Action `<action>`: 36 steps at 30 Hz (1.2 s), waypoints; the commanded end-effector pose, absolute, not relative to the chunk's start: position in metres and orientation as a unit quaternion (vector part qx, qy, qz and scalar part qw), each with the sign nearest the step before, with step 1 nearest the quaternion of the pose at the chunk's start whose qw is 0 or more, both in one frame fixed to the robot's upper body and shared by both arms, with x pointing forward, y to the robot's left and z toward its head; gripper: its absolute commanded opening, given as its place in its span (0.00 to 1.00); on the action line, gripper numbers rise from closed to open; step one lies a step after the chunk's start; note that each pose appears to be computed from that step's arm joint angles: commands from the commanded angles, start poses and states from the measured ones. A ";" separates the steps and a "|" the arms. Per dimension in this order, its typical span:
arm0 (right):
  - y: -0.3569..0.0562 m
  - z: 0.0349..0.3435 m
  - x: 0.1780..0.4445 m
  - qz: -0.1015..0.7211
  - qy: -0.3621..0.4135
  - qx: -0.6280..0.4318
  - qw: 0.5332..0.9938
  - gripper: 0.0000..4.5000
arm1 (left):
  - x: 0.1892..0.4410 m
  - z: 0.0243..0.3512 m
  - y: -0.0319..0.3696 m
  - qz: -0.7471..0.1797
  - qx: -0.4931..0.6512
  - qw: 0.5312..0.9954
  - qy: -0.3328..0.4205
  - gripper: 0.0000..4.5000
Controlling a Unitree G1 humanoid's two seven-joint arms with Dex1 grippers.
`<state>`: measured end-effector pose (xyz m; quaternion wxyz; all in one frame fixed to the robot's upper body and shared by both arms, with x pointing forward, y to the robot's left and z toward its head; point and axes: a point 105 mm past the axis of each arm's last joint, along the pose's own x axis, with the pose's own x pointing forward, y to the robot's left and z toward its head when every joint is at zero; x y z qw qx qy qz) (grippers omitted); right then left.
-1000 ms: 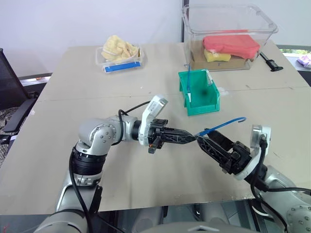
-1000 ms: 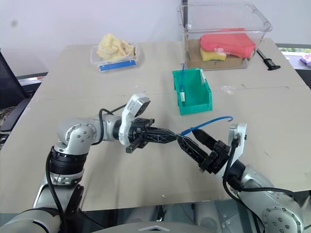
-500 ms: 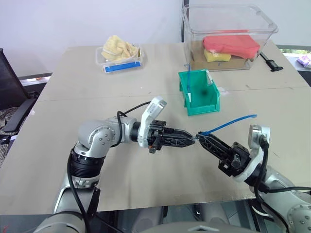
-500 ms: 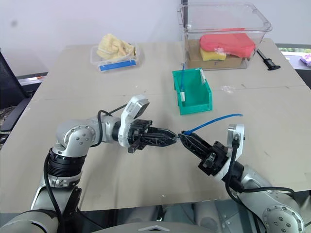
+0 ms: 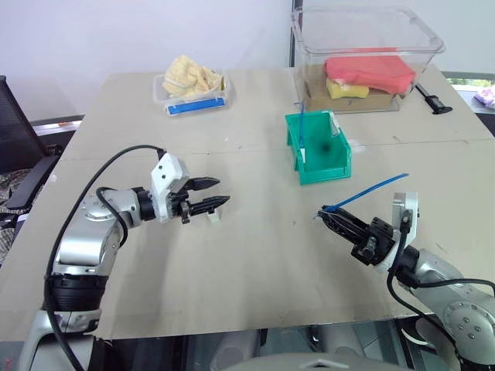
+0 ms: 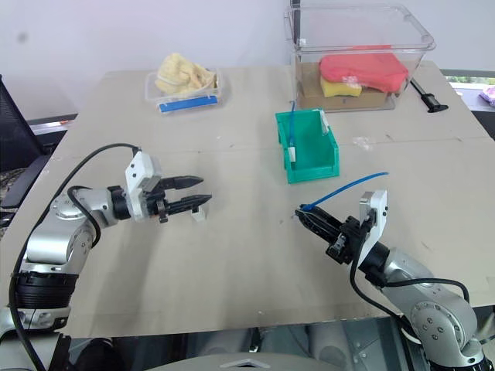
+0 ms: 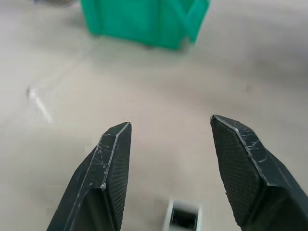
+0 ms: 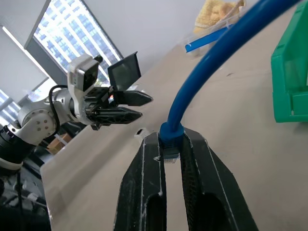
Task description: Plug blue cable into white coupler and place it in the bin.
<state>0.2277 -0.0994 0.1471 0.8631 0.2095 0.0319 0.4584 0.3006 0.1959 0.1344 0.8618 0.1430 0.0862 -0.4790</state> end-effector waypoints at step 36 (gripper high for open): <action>-0.080 0.168 0.272 0.583 -0.039 -0.084 0.807 0.00 | 0.306 0.119 0.066 -0.645 0.159 0.745 0.060 0.12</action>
